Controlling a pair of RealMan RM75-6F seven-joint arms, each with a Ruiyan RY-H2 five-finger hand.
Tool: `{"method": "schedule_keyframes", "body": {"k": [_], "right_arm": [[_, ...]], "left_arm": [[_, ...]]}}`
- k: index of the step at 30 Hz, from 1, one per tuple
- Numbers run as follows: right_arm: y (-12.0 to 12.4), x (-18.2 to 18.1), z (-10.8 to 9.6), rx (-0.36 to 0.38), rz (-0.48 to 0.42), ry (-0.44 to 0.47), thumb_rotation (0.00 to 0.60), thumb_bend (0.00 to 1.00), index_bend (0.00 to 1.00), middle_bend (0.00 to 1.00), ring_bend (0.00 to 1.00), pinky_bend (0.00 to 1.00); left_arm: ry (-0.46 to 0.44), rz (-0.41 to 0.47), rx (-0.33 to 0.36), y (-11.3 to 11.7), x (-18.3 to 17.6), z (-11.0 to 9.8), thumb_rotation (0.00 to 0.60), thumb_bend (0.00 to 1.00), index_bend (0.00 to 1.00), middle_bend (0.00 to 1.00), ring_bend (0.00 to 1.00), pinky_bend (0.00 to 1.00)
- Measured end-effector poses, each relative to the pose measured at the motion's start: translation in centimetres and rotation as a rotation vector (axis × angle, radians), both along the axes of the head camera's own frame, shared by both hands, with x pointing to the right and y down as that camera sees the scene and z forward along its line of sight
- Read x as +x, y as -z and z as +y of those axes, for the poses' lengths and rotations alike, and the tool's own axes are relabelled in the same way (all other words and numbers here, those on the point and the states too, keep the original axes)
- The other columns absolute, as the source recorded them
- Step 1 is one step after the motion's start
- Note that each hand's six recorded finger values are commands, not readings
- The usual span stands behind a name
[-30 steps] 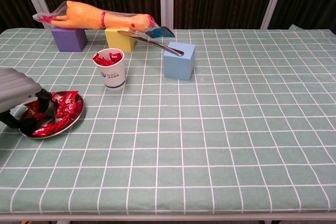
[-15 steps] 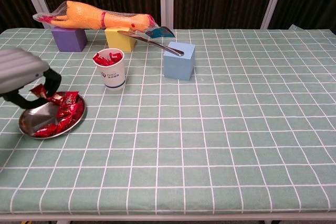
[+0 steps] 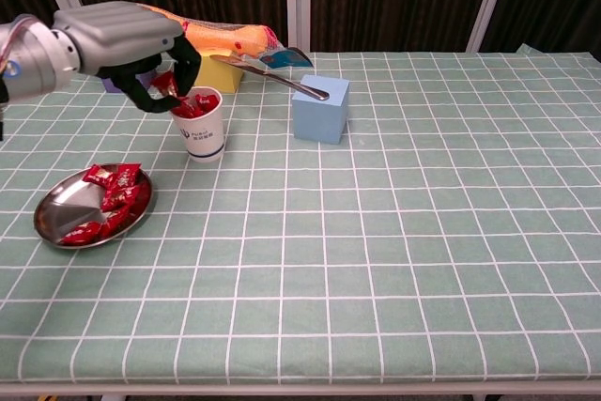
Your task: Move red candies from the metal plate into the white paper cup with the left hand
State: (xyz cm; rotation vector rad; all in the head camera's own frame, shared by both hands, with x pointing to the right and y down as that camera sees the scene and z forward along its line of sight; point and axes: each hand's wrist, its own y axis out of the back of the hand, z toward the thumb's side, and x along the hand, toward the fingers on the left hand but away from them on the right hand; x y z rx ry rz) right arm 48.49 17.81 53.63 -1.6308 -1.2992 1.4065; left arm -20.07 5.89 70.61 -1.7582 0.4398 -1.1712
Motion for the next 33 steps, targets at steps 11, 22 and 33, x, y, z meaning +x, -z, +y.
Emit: {"method": "schedule_keyframes", "body": {"k": [11,22,33], "right_arm": [[0.0,0.5,0.0,-0.001,0.003,-0.013,0.600,0.12,0.12,0.18,0.05,0.37],[0.0,0.2,0.0,0.002,0.000,-0.005,0.600,0.12,0.12,0.18,0.05,0.37],[0.1,0.0,-0.2,0.005,0.000,0.011,0.600,0.12,0.12,0.18,0.05,0.36]], "left_arm": [[0.027,-0.043,-0.041,-1.5,1.5,-1.7,0.600,0.42,0.50,0.53,0.91,1.00],[0.028,-0.098,-0.039,-0.9,0.5,-1.1,0.600,0.40,0.32,0.37,0.88,1.00],[0.257,0.007,0.075,4.4,-6.5,-0.6,0.600,0.35,0.30,0.36,0.64,0.78]]}}
